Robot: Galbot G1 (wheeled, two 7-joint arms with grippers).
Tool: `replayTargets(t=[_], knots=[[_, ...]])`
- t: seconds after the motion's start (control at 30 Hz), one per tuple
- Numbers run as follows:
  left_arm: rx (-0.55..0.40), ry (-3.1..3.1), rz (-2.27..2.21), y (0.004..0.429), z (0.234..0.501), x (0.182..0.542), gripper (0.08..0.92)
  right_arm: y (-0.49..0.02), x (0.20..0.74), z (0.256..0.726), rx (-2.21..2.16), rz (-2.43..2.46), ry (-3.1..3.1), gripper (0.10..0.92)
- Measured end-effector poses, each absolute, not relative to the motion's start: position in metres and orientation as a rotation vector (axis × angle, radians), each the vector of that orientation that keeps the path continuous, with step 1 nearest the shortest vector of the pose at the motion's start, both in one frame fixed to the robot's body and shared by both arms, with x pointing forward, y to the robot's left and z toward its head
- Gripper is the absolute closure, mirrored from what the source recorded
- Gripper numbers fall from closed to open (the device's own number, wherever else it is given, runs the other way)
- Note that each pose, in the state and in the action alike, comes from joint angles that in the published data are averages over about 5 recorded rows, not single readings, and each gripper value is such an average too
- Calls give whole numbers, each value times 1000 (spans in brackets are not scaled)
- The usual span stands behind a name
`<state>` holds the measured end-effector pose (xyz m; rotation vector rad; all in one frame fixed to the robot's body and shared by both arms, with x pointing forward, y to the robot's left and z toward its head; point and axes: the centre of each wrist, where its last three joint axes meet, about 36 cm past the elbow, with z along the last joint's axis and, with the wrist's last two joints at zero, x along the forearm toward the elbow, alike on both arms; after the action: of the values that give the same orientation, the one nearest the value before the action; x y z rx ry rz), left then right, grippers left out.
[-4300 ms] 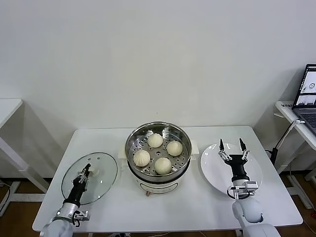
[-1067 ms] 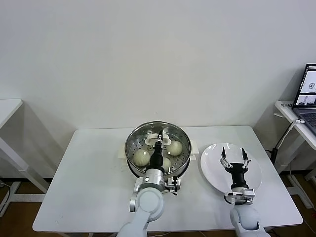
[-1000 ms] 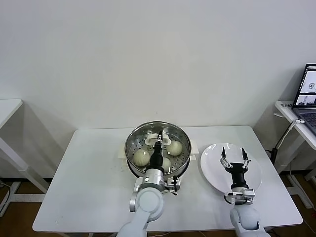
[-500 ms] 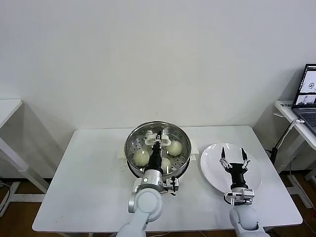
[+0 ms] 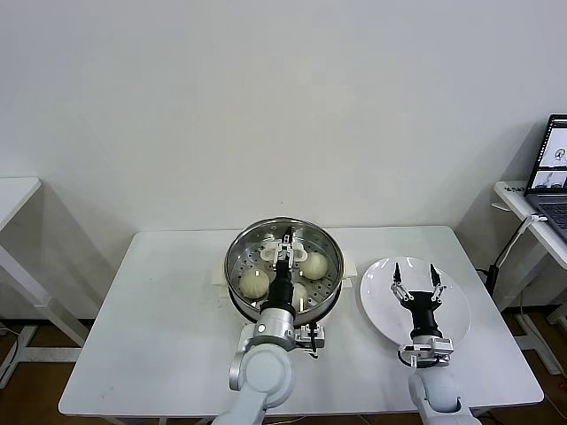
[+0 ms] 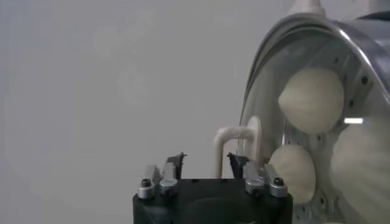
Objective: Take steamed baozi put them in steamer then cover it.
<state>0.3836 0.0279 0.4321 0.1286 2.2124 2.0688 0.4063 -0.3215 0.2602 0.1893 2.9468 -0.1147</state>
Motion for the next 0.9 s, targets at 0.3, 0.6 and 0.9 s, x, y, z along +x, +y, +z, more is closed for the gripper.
replayTargets(t=[0.3,0.6,0.9], knots=[[119,2279,2003,35,450,369,177,-320,407,261,182,-124,2945,200],[105,2390,1856,77,471,350,177,-320,397,266,175,-119,2989,200],[12,2632,1499,176,459,343,177,-315,378,279,151,3,3053,200]])
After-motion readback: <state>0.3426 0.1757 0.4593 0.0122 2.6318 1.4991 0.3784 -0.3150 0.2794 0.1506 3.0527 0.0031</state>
